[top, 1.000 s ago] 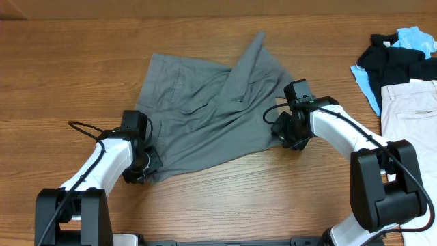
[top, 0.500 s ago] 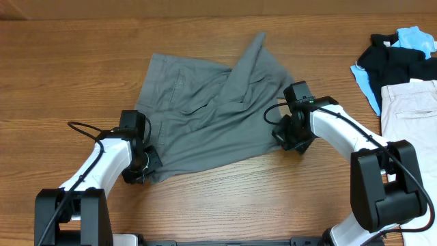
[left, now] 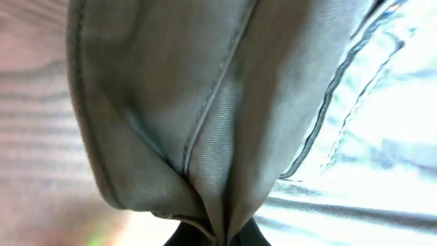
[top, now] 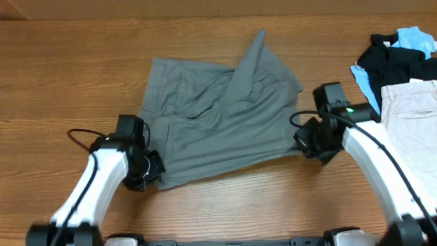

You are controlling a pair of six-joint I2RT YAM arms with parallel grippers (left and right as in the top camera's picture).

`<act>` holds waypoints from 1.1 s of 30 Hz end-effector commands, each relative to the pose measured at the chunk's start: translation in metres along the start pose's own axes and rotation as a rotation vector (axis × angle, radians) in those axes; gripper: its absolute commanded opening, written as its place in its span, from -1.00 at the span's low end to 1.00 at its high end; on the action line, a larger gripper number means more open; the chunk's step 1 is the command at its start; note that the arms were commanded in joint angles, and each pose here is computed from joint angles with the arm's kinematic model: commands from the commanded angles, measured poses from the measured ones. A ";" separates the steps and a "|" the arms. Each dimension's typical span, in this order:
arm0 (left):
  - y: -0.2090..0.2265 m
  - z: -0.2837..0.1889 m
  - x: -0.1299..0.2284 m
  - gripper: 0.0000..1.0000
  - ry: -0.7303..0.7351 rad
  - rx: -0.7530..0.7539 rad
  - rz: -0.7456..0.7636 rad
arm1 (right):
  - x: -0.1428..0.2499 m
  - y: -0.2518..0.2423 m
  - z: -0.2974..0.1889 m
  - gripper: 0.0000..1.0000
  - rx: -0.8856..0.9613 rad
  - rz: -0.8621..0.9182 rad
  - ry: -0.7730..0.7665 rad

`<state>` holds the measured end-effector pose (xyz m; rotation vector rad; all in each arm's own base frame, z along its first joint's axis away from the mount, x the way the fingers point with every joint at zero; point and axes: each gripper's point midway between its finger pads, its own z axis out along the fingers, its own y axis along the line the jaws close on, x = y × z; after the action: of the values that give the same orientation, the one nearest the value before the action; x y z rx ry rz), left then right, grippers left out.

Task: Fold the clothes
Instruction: 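Lift the shorts with both grippers and stretch them apart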

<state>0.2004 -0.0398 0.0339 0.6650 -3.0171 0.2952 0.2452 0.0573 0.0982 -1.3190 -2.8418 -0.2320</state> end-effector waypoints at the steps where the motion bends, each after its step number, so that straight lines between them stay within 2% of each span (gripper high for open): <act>1: 0.003 -0.020 0.005 -0.92 -0.062 0.004 0.030 | -0.008 -0.019 -0.023 -0.93 0.008 0.090 -0.108; 12: -0.002 -0.087 0.031 -0.92 -0.210 0.094 0.063 | 0.017 -0.049 -0.088 -0.93 -0.172 0.112 -0.220; 18: -0.015 -0.098 0.047 -0.92 -0.171 0.185 0.077 | 0.023 -0.060 -0.123 -0.93 -0.262 0.113 -0.304; 24: -0.024 -0.120 0.041 -0.92 -0.233 0.219 0.094 | 0.020 -0.071 -0.149 -0.93 -0.270 0.125 -0.386; 29: -0.031 -0.154 0.027 -0.92 -0.354 0.238 0.111 | 0.015 -0.072 -0.159 -0.93 -0.279 0.134 -0.426; 33: -0.036 -0.167 0.024 -0.92 -0.388 0.257 0.120 | 0.012 -0.067 -0.161 -0.93 -0.296 0.133 -0.435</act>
<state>0.1864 -0.0624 0.1940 0.6089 -3.3375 0.7362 0.1706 0.0243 0.2351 -1.6664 -3.0801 -0.5271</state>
